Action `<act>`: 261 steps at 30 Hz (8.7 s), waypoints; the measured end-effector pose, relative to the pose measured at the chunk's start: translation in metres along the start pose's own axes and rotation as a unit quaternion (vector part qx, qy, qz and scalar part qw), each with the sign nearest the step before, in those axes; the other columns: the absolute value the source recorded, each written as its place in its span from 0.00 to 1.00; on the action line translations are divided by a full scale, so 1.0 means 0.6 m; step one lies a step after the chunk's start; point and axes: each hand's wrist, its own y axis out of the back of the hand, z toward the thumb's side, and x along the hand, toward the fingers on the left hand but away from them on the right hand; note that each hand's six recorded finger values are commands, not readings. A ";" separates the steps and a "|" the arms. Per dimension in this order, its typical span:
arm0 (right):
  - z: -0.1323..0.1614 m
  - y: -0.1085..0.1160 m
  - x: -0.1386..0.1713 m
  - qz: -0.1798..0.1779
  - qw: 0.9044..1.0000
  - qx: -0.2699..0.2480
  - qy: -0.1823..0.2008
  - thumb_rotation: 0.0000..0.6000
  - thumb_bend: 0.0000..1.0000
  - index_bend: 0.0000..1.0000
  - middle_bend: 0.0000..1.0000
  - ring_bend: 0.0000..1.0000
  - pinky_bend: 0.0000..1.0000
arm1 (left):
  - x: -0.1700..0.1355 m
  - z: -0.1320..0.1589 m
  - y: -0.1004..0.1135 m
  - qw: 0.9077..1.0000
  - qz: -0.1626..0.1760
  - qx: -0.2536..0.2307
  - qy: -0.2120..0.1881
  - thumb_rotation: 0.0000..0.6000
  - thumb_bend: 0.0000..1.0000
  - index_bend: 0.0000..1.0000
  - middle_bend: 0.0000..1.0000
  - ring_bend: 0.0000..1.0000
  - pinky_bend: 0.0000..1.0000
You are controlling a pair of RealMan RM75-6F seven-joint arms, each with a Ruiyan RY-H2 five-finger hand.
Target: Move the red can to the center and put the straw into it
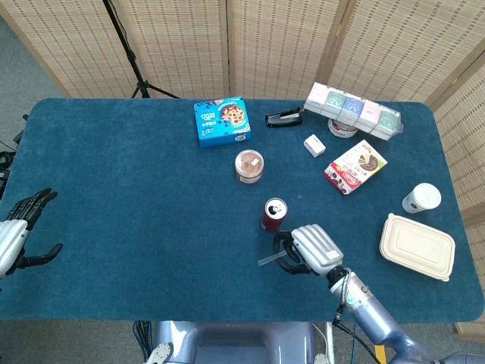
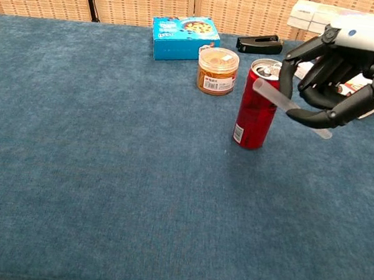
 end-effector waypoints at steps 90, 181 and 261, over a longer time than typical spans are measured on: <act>0.058 0.134 -0.080 -0.103 0.907 -0.405 0.047 1.00 0.48 0.62 0.84 0.83 0.64 | -0.017 0.043 0.102 0.991 0.093 0.083 0.058 1.00 0.30 0.00 0.00 0.00 0.00; -0.021 0.088 -0.117 -0.105 0.904 -0.415 -0.005 1.00 0.48 0.62 0.84 0.83 0.64 | -0.014 0.036 0.105 0.992 0.084 0.077 0.060 1.00 0.30 0.00 0.00 0.00 0.00; -0.093 0.025 -0.125 -0.103 0.944 -0.313 -0.031 1.00 0.48 0.62 0.82 0.82 0.62 | 0.003 0.029 0.081 0.994 0.053 0.076 0.059 1.00 0.30 0.00 0.00 0.00 0.00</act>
